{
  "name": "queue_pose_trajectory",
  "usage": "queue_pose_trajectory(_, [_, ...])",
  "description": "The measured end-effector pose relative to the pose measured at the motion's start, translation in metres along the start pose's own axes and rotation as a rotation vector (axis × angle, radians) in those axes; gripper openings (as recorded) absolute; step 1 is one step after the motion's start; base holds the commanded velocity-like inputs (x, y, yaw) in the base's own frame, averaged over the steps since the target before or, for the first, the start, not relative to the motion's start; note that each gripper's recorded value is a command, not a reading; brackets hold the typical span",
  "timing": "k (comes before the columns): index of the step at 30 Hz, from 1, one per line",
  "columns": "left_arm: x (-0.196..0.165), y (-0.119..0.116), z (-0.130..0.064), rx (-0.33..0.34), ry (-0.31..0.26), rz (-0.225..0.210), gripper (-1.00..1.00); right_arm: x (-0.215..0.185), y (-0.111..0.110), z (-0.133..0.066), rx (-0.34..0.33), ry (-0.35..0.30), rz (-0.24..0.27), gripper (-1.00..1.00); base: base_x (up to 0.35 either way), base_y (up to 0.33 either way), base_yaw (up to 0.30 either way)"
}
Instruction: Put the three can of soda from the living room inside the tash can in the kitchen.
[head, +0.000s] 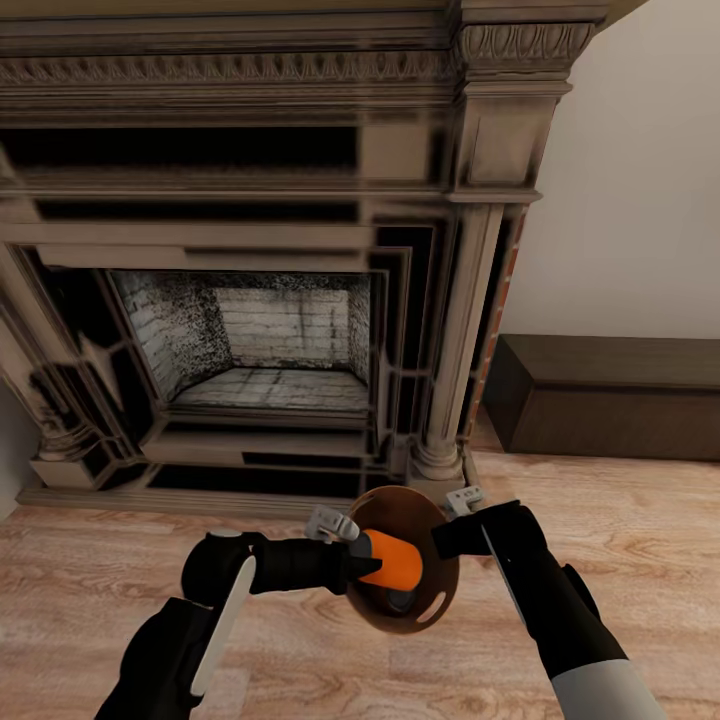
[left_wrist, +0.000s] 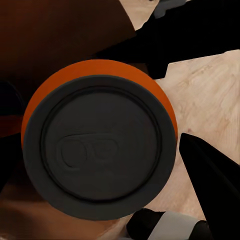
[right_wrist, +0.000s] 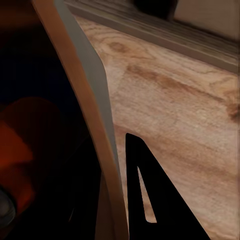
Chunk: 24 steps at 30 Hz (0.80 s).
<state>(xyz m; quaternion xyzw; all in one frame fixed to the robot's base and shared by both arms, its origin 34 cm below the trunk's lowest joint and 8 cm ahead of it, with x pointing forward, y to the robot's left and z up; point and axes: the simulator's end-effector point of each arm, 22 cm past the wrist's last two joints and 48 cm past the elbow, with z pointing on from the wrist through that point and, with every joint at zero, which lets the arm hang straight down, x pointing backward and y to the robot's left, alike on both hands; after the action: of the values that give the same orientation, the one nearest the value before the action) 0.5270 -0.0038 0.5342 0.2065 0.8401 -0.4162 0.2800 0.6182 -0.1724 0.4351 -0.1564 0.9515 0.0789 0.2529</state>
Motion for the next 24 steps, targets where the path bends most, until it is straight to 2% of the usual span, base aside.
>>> queue_pose_trajectory(6, [0.003, 0.006, 0.005, -0.016, -0.001, -0.001, -1.00, -0.001, 0.002, 0.000, -0.005, -0.002, 0.002, -1.00, 0.000, 0.000, 0.000])
queue_pose_trajectory(14, [0.013, 0.007, 0.022, -0.027, 0.016, 0.007, -1.00, -0.002, 0.000, 0.000, 0.017, -0.002, -0.014, -1.00, 0.000, 0.000, 0.000])
queue_pose_trajectory(24, [0.017, 0.009, 0.025, -0.033, 0.023, 0.001, -1.00, 0.001, 0.000, 0.003, 0.022, 0.007, -0.017, -1.00, 0.000, 0.000, 0.000])
